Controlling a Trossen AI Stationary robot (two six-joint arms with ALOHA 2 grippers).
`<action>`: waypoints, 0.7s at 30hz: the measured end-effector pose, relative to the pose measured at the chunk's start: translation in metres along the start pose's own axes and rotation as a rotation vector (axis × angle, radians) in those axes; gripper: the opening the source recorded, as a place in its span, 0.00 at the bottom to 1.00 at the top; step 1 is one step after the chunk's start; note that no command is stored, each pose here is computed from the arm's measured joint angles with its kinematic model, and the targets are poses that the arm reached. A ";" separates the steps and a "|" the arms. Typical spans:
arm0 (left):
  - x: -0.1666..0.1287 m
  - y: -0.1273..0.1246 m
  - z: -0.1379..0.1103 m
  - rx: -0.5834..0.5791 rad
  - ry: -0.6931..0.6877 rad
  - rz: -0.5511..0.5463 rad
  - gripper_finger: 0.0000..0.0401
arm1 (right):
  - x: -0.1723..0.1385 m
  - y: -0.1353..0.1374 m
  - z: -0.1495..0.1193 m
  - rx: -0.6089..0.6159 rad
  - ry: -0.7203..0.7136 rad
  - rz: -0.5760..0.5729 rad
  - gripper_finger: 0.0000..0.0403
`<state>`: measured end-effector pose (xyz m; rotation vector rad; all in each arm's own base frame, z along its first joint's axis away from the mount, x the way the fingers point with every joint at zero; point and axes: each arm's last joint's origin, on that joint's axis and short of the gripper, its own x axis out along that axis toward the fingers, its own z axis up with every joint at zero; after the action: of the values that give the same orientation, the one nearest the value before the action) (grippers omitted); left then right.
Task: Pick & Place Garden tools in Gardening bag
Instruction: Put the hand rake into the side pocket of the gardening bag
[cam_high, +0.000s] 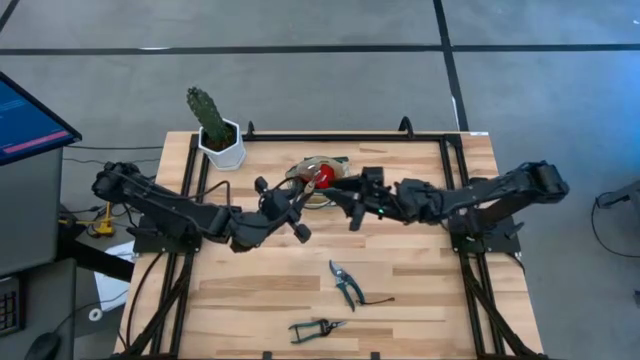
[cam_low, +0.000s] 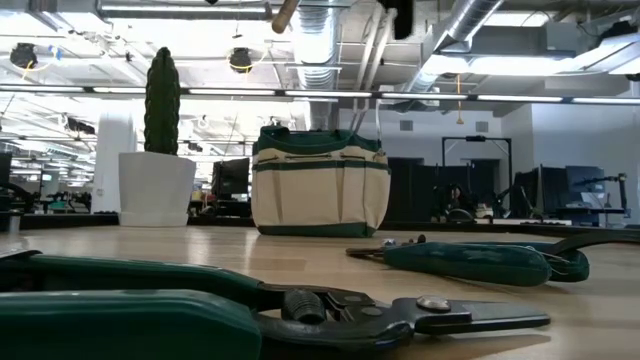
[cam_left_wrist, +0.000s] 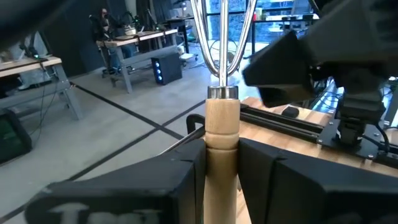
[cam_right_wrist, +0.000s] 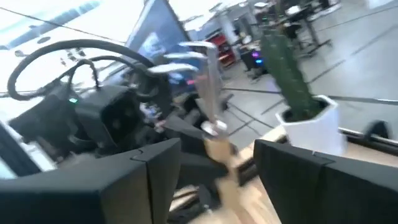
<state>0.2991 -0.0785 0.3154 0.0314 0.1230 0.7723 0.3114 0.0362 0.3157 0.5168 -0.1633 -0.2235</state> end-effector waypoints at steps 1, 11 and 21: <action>0.000 0.000 0.000 0.001 0.002 -0.009 0.13 | 0.005 0.001 0.000 0.000 0.007 0.018 0.48; 0.000 0.000 0.000 0.001 0.003 -0.020 0.13 | 0.046 0.009 0.010 -0.073 -0.022 0.035 0.41; 0.000 0.000 0.000 -0.004 0.001 -0.010 0.13 | 0.055 0.012 0.015 -0.088 -0.007 -0.010 0.19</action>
<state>0.2989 -0.0789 0.3159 0.0266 0.1222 0.7629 0.3627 0.0252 0.3397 0.4294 -0.1573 -0.2410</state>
